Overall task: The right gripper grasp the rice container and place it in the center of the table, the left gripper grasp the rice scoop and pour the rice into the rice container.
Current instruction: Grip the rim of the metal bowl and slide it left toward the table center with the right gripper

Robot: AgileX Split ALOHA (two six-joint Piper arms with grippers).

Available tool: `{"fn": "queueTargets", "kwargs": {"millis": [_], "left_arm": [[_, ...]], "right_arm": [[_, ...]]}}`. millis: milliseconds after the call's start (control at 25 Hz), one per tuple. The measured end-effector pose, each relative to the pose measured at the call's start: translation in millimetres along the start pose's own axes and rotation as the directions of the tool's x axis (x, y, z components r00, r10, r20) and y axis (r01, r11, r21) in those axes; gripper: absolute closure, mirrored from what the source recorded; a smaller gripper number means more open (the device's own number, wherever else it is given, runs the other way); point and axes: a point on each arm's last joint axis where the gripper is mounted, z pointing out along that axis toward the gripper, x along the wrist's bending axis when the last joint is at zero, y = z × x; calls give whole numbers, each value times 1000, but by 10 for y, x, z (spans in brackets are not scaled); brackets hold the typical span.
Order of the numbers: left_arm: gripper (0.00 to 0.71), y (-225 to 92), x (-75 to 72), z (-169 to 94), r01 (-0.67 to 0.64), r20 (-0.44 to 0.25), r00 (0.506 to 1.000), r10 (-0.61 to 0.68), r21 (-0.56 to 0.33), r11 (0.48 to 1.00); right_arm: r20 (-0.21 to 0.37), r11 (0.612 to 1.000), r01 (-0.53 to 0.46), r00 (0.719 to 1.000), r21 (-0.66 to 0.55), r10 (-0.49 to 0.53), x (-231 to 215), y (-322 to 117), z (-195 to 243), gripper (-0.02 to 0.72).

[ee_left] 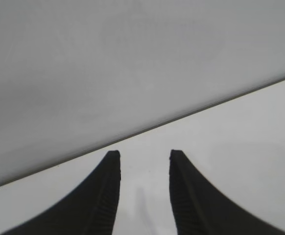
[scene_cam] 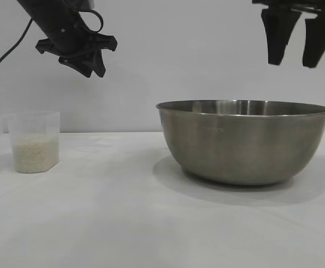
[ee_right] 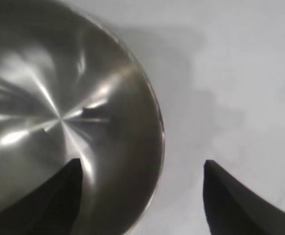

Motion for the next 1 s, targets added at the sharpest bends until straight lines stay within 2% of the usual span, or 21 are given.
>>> {"fn": "queueTargets", "kwargs": {"millis": [200, 240, 360, 440, 480, 520, 760, 1000], "left_arm": [[511, -4, -1, 0, -5, 2, 1000, 5, 5, 1000], [511, -5, 0, 0, -11, 0, 1000, 11, 5, 1000], [511, -6, 2, 0, -25, -2, 1000, 25, 7, 1000], [511, -6, 2, 0, -25, -2, 1000, 25, 7, 1000], [511, -8, 1, 0, -25, -1, 1000, 25, 9, 1000], [511, -8, 1, 0, -25, -1, 1000, 25, 9, 1000], [511, -8, 1, 0, -26, -1, 1000, 26, 9, 1000], [511, -8, 1, 0, -26, -1, 1000, 26, 9, 1000]], "right_arm": [[5, 1000, -7, 1000, -5, 7, -31, 48, 186, 264], [6, 1000, -7, 1000, -6, 7, -35, 56, 206, 361], [9, 1000, -12, 1000, -11, 12, -48, 82, 268, 591], [4, 999, -28, 1000, -16, 28, -49, 99, 304, 657], [0, 999, -33, 999, -17, 33, -56, 104, 321, 638], [-10, 999, -39, 999, -16, 39, -50, 110, 338, 703], [-98, 994, -95, 991, -59, 89, 20, 172, 357, 703], [-139, 986, -120, 985, -117, 104, 50, 296, 294, 703]]}}
